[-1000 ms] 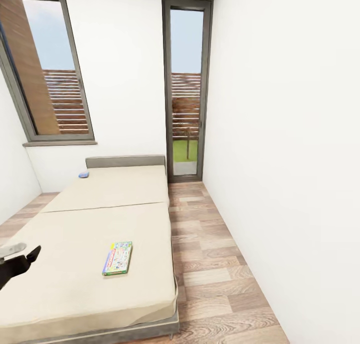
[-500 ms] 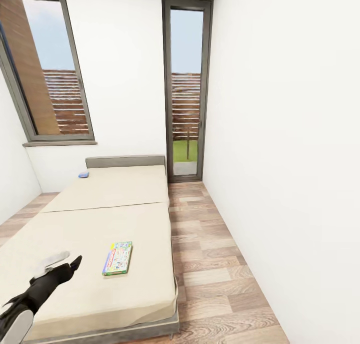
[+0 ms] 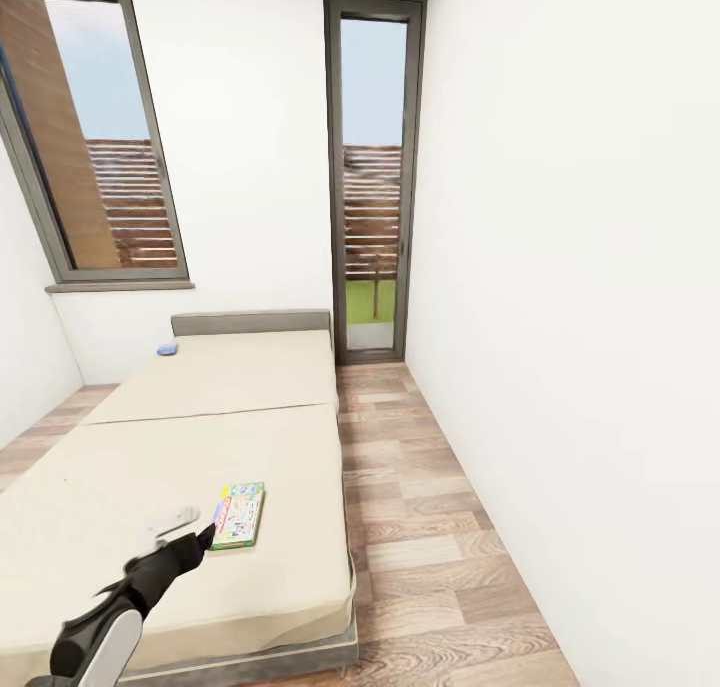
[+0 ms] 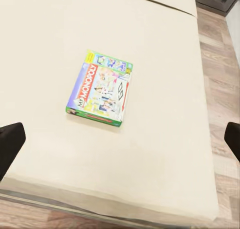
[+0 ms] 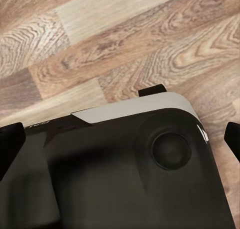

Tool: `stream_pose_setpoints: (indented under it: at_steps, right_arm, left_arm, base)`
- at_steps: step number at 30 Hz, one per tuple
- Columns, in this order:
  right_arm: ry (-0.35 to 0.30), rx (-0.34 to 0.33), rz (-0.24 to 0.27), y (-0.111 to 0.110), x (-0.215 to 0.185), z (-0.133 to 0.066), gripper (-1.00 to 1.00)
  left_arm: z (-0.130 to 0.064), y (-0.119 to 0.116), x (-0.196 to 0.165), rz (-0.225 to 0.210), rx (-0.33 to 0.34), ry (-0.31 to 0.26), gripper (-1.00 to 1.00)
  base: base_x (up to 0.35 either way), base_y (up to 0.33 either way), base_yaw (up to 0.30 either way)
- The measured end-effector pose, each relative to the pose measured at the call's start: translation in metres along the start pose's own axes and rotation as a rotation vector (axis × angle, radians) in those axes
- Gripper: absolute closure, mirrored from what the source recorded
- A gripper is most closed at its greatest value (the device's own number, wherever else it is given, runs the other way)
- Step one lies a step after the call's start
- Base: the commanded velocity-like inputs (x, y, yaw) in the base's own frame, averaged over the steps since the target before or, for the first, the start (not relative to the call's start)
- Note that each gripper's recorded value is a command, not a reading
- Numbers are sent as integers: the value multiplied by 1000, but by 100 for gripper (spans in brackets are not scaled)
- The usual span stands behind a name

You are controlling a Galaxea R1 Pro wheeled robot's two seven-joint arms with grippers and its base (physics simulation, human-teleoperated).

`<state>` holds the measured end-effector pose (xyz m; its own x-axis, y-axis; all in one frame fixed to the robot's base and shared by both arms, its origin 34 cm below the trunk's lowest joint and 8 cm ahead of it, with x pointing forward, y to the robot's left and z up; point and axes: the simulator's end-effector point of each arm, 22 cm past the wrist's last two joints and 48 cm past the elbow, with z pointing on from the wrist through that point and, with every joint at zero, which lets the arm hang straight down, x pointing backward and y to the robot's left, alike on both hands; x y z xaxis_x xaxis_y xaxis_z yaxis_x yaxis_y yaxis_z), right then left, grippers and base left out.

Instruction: Put all the toys in the child's room - the three board games (two on the bed and one on the table), the two jigsaw puzzles on the table, and the tennis ball on the table - inside the toy box on the table in the child's room.

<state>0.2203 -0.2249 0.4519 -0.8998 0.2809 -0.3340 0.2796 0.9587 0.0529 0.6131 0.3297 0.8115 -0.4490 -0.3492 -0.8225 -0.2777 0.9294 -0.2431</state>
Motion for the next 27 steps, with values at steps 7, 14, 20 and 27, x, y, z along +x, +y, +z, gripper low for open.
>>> stream_pose_setpoints:
  at_steps: [7,14,20,27]
  right_arm:
    - [-1,-1,-3,0,0,0,-100]
    - [-1,-1,-4,0,0,0,-100]
    - [-4,-2,-4,1,-2,0,-100]
    - [-8,-6,-2,5,-4,1,-100]
  left_arm:
    - [1,-6,2,2,8,8,-100]
    - [5,-13,-1,35,22,78,-100]
    - [8,-7,-9,60,20,184,-100]
    - [6,1,-27,83,47,279,-100]
  base:
    - [0,0,0]
    - [0,0,0]
    - [0,0,0]
    - [0,0,0]
